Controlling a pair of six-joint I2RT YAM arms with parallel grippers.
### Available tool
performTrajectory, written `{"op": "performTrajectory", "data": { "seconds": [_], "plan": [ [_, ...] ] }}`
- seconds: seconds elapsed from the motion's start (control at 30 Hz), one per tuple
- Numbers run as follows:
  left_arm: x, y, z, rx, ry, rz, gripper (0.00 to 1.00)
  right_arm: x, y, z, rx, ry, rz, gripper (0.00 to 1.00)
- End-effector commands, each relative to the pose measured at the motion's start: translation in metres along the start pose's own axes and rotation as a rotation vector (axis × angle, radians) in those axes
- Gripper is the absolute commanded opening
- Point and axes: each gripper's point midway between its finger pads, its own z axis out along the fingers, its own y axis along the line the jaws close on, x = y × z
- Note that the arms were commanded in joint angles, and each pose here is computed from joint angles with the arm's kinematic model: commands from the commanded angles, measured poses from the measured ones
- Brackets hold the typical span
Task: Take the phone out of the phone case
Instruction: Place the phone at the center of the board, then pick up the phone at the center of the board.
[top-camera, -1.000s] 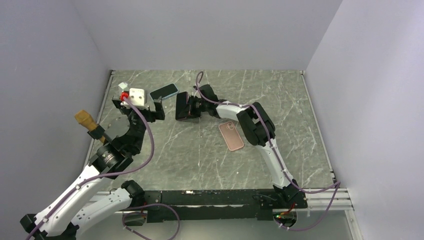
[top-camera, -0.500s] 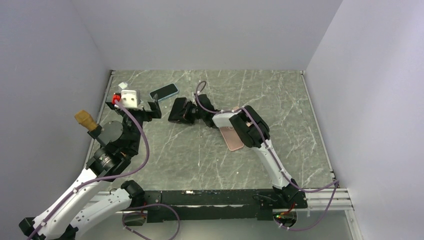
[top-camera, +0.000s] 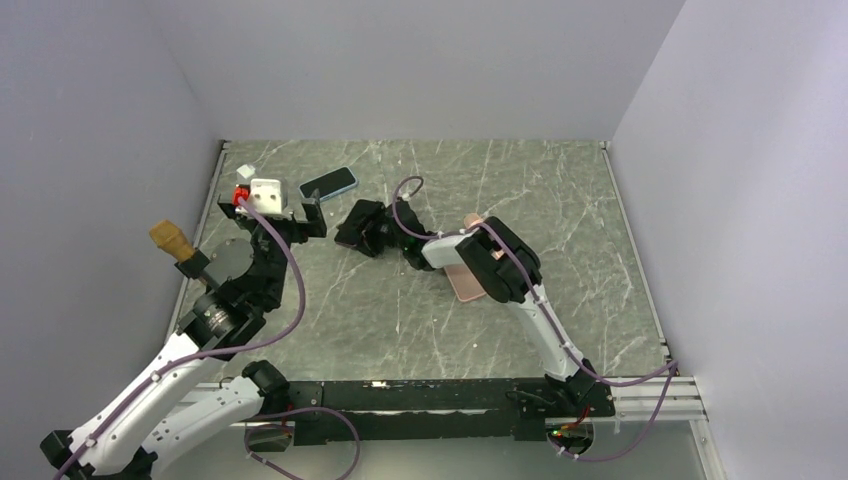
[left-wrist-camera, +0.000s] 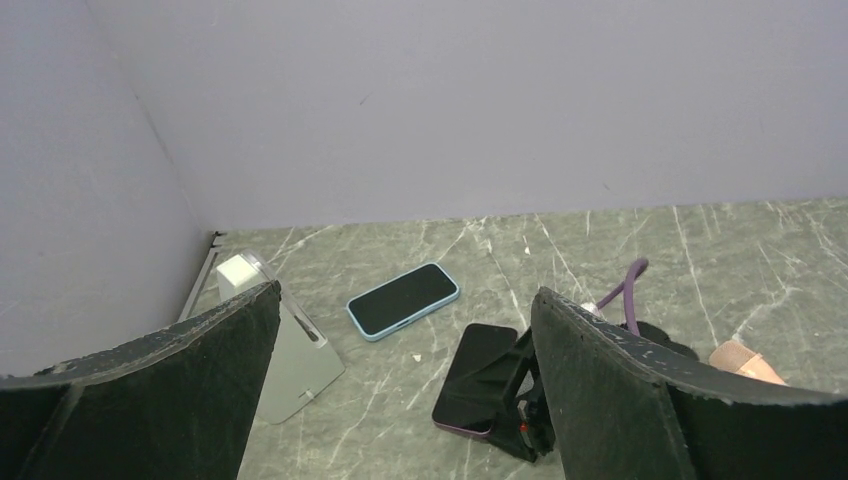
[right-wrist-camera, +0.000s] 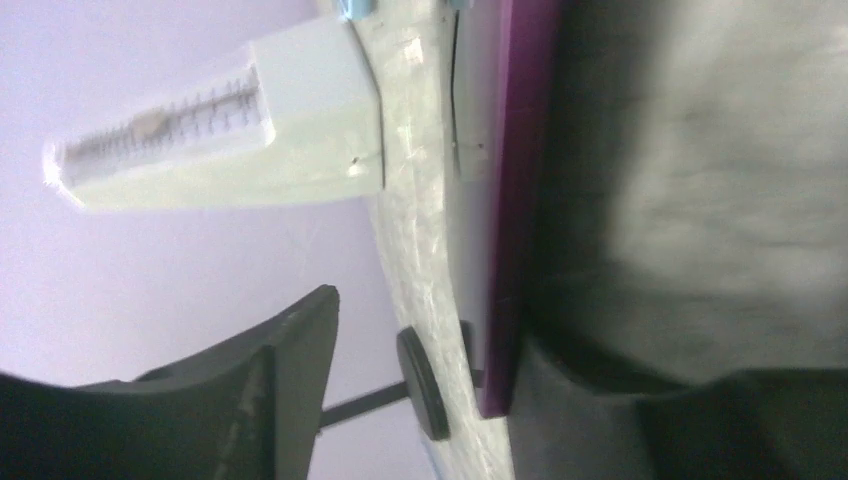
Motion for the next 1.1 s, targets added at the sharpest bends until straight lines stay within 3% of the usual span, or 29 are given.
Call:
{"op": "performTrajectory", "data": {
  "seconds": [0.0,0.03,0.1,0.4,0.6,0.8,1.07],
  "plan": [
    [-0.002,0.003,0.004,-0.035,-0.011,-0.013,0.99,0.01,0.026,-0.021,0.012,-0.018,-0.039,0.82],
    [-0.002,0.003,0.005,-0.035,-0.011,-0.014,1.0,0.012,0.024,-0.028,0.031,-0.01,-0.061,0.92],
    [0.0,0.002,0.005,-0.034,-0.009,-0.013,0.99,0.02,0.014,-0.046,0.074,0.02,-0.107,0.99],
    [0.009,-0.006,0.011,-0.022,0.021,0.004,0.99,0.072,-0.006,-0.154,0.09,0.186,-0.373,0.99],
    [0.026,-0.023,0.024,0.017,0.083,0.015,0.99,0.084,0.035,-0.218,-0.033,0.202,-0.671,0.96],
    [0.08,-0.038,0.054,0.026,0.278,0.047,0.99,0.083,0.059,-0.268,-0.083,0.159,-0.797,0.95],
    [0.183,-0.045,0.125,0.072,0.741,0.078,0.99,0.06,0.051,-0.32,-0.116,0.071,-0.837,0.96]
  ]
}}
